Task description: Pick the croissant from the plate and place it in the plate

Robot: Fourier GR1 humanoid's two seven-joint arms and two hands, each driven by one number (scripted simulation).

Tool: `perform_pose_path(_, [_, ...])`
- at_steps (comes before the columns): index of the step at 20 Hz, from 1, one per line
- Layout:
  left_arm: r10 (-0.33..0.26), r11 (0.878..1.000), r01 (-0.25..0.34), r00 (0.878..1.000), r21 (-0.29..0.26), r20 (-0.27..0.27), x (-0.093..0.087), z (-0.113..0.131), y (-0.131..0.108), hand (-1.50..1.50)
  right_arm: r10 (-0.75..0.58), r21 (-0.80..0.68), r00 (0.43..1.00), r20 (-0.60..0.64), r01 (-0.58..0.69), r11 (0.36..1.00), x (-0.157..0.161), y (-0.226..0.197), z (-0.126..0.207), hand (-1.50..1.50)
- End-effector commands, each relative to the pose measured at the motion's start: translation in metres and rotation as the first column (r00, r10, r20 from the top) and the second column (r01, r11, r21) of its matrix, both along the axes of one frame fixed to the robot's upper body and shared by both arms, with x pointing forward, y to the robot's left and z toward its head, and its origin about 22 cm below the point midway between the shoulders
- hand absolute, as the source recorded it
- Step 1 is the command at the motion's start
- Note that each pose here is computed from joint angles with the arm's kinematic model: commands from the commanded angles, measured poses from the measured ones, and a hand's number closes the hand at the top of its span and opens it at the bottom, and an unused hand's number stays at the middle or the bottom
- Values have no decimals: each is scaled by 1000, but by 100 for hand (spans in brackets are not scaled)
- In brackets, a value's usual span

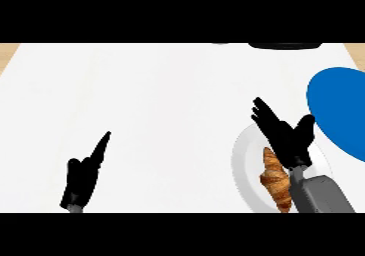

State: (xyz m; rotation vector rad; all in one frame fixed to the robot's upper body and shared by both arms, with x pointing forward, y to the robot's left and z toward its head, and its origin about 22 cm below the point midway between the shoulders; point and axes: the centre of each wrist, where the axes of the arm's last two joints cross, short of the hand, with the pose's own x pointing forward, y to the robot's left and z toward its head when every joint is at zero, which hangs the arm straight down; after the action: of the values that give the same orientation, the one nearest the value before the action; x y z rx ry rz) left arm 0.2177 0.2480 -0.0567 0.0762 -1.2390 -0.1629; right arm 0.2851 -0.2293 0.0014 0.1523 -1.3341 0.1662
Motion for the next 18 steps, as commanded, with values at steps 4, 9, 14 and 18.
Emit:
perform_pose_path(4, [-36, 998, 26, 983, 56, 181, 26, 52, 17, 0, -174, 40, 980, 92, 171, 984, 12, 25, 25, 150])
perform_pose_path(9, [3, 999, -13, 976, 42, 218, 24, 48, 29, 0, -398, -253, 810, 430, 531, 809, 15, -11, 36, -150])
perform_pose_path(14, [50, 998, -59, 963, 26, 263, 23, 29, 41, 0, -409, -187, 729, 549, 584, 790, -38, 56, -9, -150])
perform_pose_path(18, [49, 998, -59, 963, 30, 266, 16, 42, 42, 0, -437, -225, 674, 595, 662, 715, -76, 65, -1, -150])
